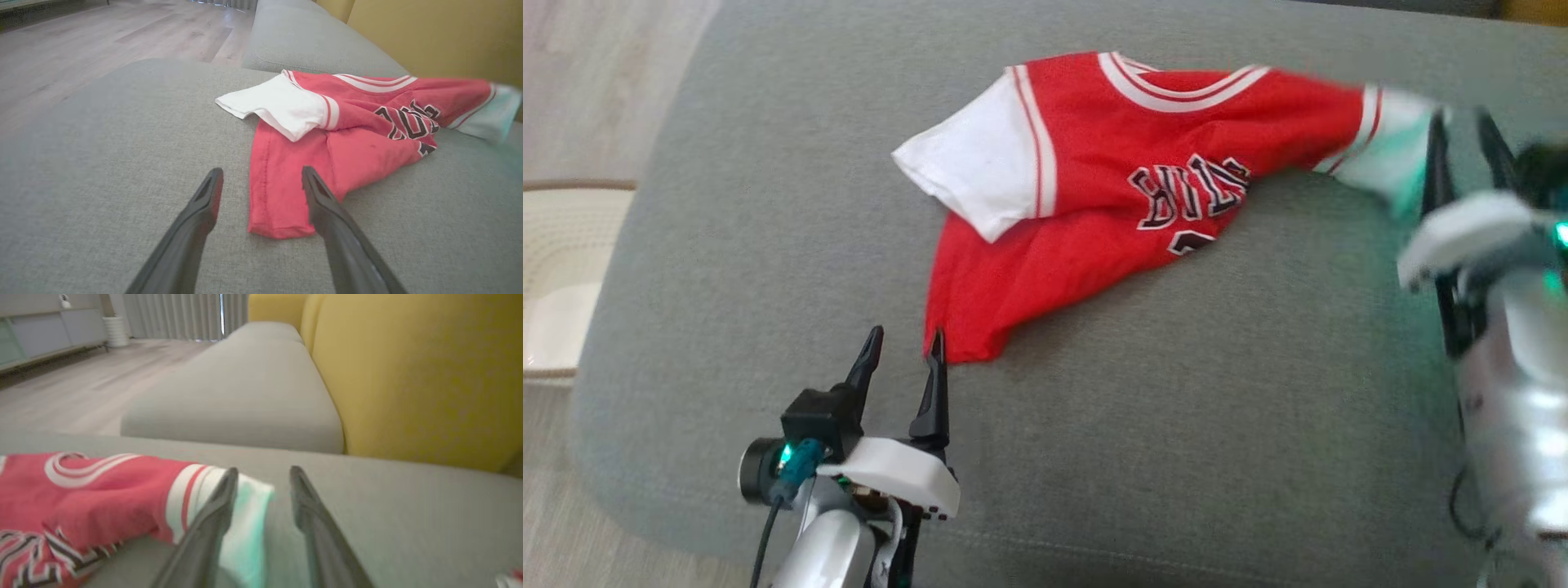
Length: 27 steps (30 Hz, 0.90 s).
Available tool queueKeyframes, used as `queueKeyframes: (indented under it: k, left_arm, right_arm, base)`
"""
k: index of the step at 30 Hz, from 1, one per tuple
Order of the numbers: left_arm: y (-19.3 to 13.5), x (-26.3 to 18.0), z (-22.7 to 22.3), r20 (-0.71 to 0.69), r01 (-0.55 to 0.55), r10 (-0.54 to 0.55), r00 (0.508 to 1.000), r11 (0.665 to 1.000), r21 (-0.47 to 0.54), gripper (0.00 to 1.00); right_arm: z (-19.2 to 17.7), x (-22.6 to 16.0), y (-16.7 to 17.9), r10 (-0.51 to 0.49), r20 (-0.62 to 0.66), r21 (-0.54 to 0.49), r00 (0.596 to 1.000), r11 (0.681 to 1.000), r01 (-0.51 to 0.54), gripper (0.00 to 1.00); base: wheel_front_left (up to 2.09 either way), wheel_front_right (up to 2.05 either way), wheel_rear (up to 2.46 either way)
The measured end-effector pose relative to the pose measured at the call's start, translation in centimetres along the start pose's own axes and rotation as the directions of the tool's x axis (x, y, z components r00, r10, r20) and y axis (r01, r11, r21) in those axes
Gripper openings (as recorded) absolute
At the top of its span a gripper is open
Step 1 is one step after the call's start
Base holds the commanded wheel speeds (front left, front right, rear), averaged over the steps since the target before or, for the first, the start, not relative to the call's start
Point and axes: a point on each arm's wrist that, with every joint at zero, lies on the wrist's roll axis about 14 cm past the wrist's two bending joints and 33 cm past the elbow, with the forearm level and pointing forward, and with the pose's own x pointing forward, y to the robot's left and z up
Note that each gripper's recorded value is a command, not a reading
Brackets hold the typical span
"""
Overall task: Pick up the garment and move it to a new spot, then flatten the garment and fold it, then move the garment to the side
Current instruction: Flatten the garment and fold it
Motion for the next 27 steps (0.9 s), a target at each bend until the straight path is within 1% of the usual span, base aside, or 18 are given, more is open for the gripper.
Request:
queueKeyframes:
  k: [2, 4, 6, 10, 12, 15, 17, 19, 20, 21, 22, 25, 27]
  left_arm:
    - [-0.6, 0.3, -0.1, -0.001, 0.02, -0.02, 1.0, 1.0, 0.007, 1.0]
    - [-0.9, 0.6, -0.1, 0.0, 0.034, -0.034, 0.999, 0.999, 0.013, 1.0]
    - [-1.1, 0.7, 0.1, 0.004, 0.042, -0.042, 0.999, 0.999, 0.012, 1.0]
    - [-1.3, 0.7, 0.4, 0.014, 0.05, -0.05, 0.999, 0.999, 0.011, 1.0]
    - [-1.2, 0.5, 0.5, 0.017, 0.049, -0.049, 0.999, 0.999, 0.011, 1.0]
    - [-0.7, 0.1, 0.5, 0.017, 0.036, -0.037, 0.999, 0.999, 0.009, 1.0]
    - [-0.3, -0.3, 0.4, 0.013, 0.022, -0.022, 1.0, 1.0, 0.009, 1.0]
    - [0.1, -0.7, 0.2, 0.009, 0.007, -0.007, 1.0, 1.0, 0.004, 1.0]
    - [0.1, -0.7, 0.2, 0.009, 0.007, -0.007, 1.0, 1.0, 0.004, 1.0]
    - [0.3, -0.9, 0.2, 0.008, -0.001, 0.001, 1.0, 1.0, 0.003, 1.0]
    - [0.9, -1.3, 0.2, 0.009, -0.022, 0.022, 1.0, 1.0, 0.0, 1.0]
    - [2.1, -1.8, 0.3, 0.009, -0.062, 0.062, 0.998, 0.998, 0.0, 1.0]
    - [2.9, -2.2, 0.2, 0.007, -0.09, 0.09, 0.996, 0.996, -0.003, 1.0]
  right_arm:
    - [-2.5, -1.6, -1.7, -0.048, -0.048, 0.023, 0.998, 0.999, 0.05, 1.0]
    - [-3.7, -2.9, -2.8, -0.082, -0.066, 0.035, 0.994, 0.996, 0.085, 1.0]
    - [-4.0, -3.7, -3.1, -0.099, -0.067, 0.044, 0.993, 0.994, 0.102, 1.0]
    - [-2.8, -4.2, -2.5, -0.095, -0.02, 0.047, 0.995, 0.994, 0.095, 1.0]
    - [-2.1, -3.9, -1.2, -0.058, 0.007, 0.032, 0.998, 0.998, 0.058, 1.0]
    - [-0.4, -3.1, 2.4, 0.042, 0.057, 0.001, 0.997, 0.999, -0.042, 1.0]
    - [0.6, -2.6, 5.6, 0.13, 0.081, -0.022, 0.988, 0.991, -0.128, 1.0]
    - [1.4, -2.2, 8.9, 0.225, 0.097, -0.052, 0.97, 0.974, -0.22, 1.0]
    - [1.4, -2.2, 8.9, 0.225, 0.097, -0.052, 0.97, 0.974, -0.22, 1.0]
    - [1.9, -2.1, 10.7, 0.273, 0.105, -0.072, 0.956, 0.961, -0.267, 1.0]
    - [2.9, -1.8, 13.9, 0.36, 0.113, -0.101, 0.926, 0.931, -0.35, 1.0]
    - [3.3, -1.9, 18.6, 0.483, 0.087, -0.144, 0.871, 0.872, -0.469, 1.0]
    - [2.6, -2.4, 21.5, 0.557, 0.047, -0.166, 0.829, 0.823, -0.544, 1.0]
  base:
    - [0.0, 0.0, 0.0]
    - [0.0, 0.0, 0.0]
    - [0.0, 0.0, 0.0]
    - [0.0, 0.0, 0.0]
    - [0.0, 0.0, 0.0]
    - [0.0, 0.0, 0.0]
    - [0.0, 0.0, 0.0]
    - [0.0, 0.0, 0.0]
    - [0.0, 0.0, 0.0]
    - [0.0, 0.0, 0.0]
    - [0.0, 0.0, 0.0]
    - [0.0, 0.0, 0.0]
    - [0.0, 0.0, 0.0]
